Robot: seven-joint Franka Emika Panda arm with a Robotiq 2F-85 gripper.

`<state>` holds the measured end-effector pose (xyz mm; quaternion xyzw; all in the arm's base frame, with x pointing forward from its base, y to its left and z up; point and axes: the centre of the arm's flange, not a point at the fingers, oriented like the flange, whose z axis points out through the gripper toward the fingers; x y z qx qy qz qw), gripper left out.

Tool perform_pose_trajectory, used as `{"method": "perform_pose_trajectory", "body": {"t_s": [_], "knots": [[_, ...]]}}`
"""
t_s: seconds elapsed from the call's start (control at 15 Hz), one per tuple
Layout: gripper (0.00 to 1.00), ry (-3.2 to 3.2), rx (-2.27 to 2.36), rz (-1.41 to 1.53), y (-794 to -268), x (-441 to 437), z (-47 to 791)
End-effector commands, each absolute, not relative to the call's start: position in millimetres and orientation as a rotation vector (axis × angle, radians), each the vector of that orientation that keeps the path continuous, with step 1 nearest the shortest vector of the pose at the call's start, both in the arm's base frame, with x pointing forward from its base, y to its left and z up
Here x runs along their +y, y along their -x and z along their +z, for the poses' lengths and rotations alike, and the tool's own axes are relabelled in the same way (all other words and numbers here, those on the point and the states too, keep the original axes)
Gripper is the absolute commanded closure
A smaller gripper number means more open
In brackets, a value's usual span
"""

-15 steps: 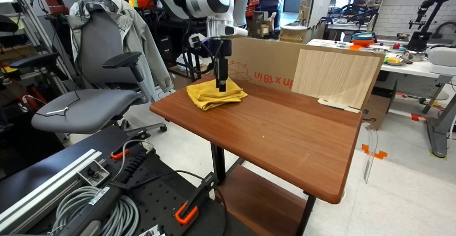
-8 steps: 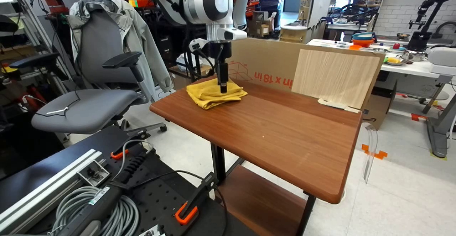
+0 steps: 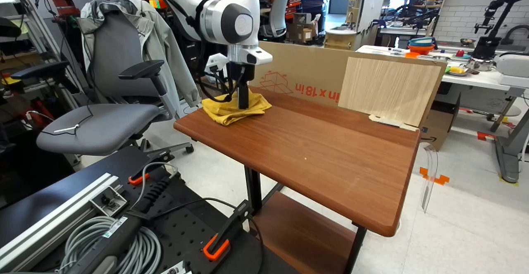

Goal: Wipe the table with the yellow towel

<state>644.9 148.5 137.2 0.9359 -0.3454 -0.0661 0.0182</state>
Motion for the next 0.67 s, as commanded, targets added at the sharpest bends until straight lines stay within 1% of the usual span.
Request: {"method": "perform_pose_trajectory", "body": {"t_s": [0.0,0.2,0.6], "knots": [[0.0,-2.894,-1.039,-0.234,-624,142,112],[0.0,-2.832,-1.145,-0.156,-637,107,117],[0.0,-2.568,-1.576,-0.069,-658,-44,114]]}}
